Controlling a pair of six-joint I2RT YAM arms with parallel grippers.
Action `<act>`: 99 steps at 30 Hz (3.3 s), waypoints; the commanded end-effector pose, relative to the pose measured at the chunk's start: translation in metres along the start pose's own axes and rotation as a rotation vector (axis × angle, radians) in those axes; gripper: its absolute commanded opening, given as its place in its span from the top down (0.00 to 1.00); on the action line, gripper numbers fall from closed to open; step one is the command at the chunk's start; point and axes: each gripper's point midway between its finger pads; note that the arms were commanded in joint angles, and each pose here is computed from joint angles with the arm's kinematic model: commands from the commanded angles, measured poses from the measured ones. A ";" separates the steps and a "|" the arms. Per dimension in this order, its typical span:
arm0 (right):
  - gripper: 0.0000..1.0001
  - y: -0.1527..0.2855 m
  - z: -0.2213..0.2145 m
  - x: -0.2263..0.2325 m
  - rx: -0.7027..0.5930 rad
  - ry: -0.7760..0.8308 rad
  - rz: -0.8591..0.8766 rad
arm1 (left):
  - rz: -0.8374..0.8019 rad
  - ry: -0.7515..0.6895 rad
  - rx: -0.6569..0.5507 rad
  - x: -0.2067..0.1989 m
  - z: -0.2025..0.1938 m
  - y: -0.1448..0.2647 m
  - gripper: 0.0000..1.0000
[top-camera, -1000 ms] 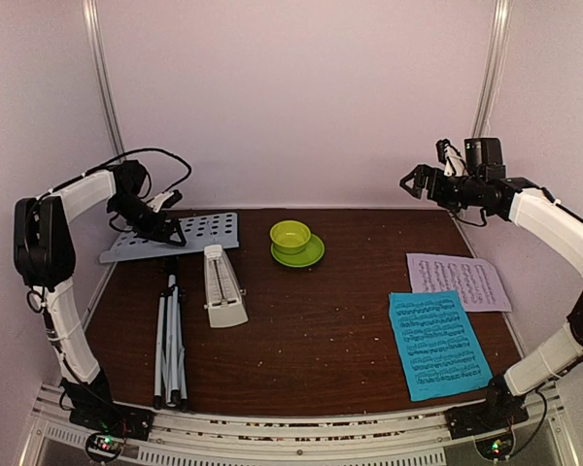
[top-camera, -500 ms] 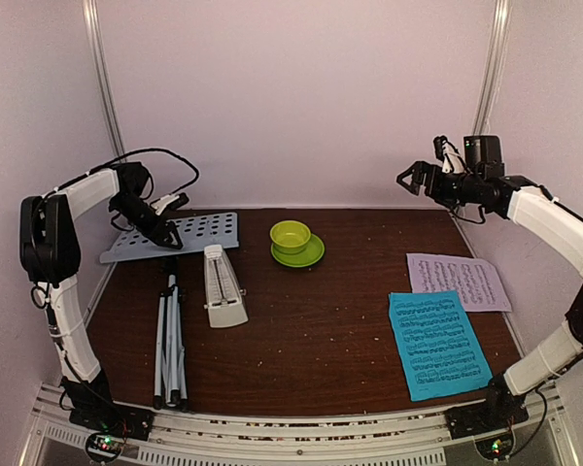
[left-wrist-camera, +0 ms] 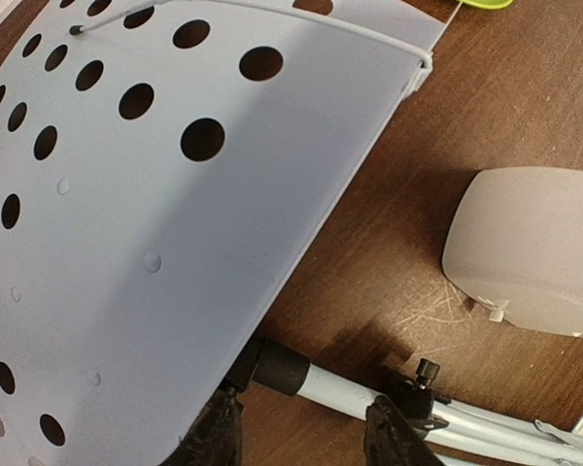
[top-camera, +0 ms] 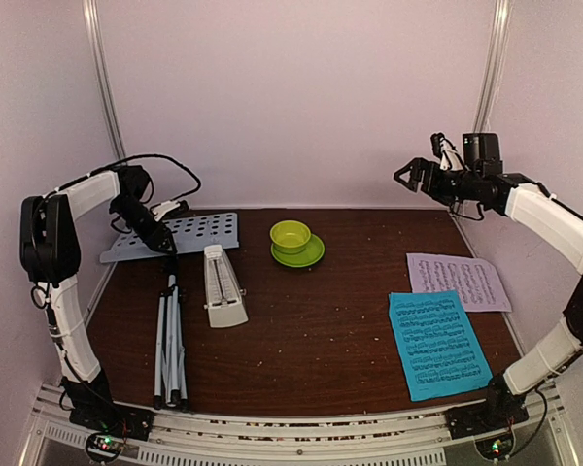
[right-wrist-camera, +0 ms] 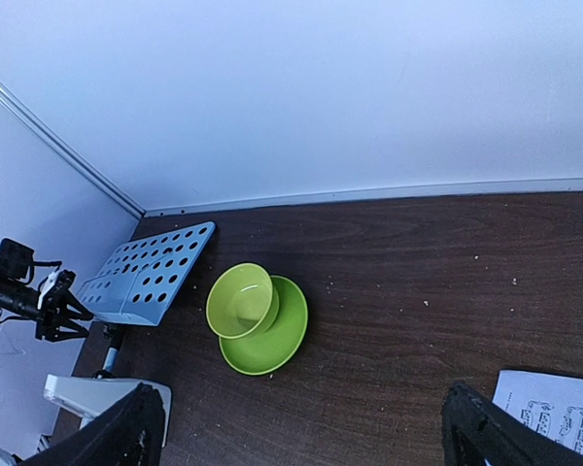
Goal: Set up the instrument practice props
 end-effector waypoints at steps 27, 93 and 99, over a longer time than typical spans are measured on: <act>0.00 -0.011 0.017 0.016 -0.044 -0.067 0.122 | 0.093 -0.178 -0.095 0.008 0.031 0.052 0.37; 0.00 -0.015 -0.003 0.046 -0.051 -0.169 0.347 | 0.871 -0.645 -0.111 -0.070 0.089 0.256 1.00; 0.00 -0.005 -0.003 0.049 -0.070 -0.158 0.344 | 0.952 -0.742 -0.205 -0.118 0.111 0.284 1.00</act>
Point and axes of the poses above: each gripper's point midway between its finger pads, its own y axis back along the fingers, its own x axis along the line the jaws close on, z = x × y, and after that the axes turned 2 degrees about -y, right-handed
